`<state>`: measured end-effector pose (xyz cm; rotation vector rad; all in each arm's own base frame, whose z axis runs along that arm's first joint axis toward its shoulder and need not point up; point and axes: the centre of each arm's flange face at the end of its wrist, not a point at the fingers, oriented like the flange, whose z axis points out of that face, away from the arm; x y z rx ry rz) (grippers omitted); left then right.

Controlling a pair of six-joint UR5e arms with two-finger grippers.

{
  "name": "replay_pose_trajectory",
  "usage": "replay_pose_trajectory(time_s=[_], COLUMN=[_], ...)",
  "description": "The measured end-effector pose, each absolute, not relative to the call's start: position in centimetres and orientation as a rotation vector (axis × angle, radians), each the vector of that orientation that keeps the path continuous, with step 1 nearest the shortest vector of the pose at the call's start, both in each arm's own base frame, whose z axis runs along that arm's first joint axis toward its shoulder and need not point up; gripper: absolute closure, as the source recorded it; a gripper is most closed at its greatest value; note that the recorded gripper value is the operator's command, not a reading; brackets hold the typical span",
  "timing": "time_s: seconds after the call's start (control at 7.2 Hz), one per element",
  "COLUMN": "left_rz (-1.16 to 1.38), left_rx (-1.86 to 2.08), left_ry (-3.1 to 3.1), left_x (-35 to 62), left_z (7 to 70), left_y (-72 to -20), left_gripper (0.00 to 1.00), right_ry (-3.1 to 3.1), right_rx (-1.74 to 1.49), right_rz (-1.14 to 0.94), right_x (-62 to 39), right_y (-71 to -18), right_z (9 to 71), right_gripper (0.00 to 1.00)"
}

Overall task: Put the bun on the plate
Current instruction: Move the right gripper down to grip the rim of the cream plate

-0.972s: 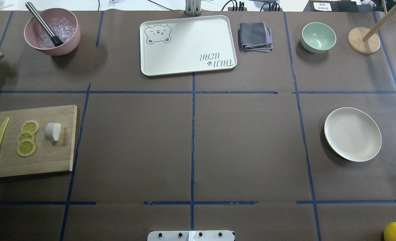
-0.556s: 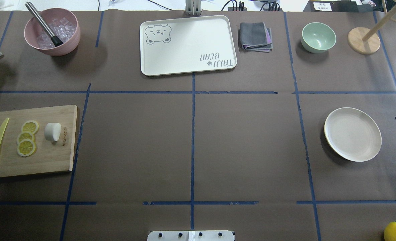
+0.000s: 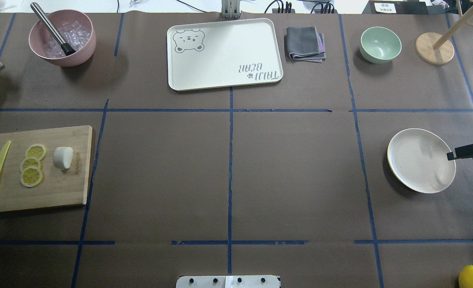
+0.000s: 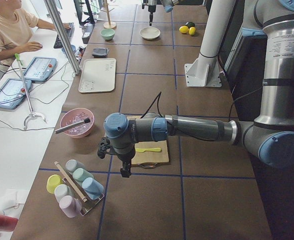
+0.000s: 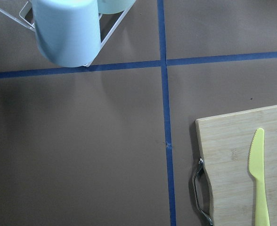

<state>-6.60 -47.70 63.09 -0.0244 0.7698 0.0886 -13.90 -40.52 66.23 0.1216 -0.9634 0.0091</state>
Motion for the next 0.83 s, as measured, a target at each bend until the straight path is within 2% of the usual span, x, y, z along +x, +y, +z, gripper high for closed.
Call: replay_pose_trajectory(time_s=[0.14,0.42,0.56,0.83], left_rz=[0.089,0.089,0.089,0.089], left_rx=[-0.024,-0.024,-0.024,-0.025], left_ry=[0.77,0.771,0.771,0.771], left_x=[-6.6,-6.6,-6.6,-6.6], left_z=[63.1,63.1,63.1,63.1], left_y=[-47.7,-47.7,-47.7,-47.7], left_gripper=[0.0,0.0,0.0,0.0], right_ry=[-0.954,-0.944,-0.944,-0.956], right_rx=[0.114,0.103,0.1,0.102], right_rz=[0.002,-0.006,-0.01,-0.021], right_x=[-14.6,-15.3,-15.5,-15.8], right_y=[-40.4,-40.3,-40.2,-40.4], right_z=[66.8,67.3,67.4,66.8], right_gripper=[0.34,0.88,0.98,1.0])
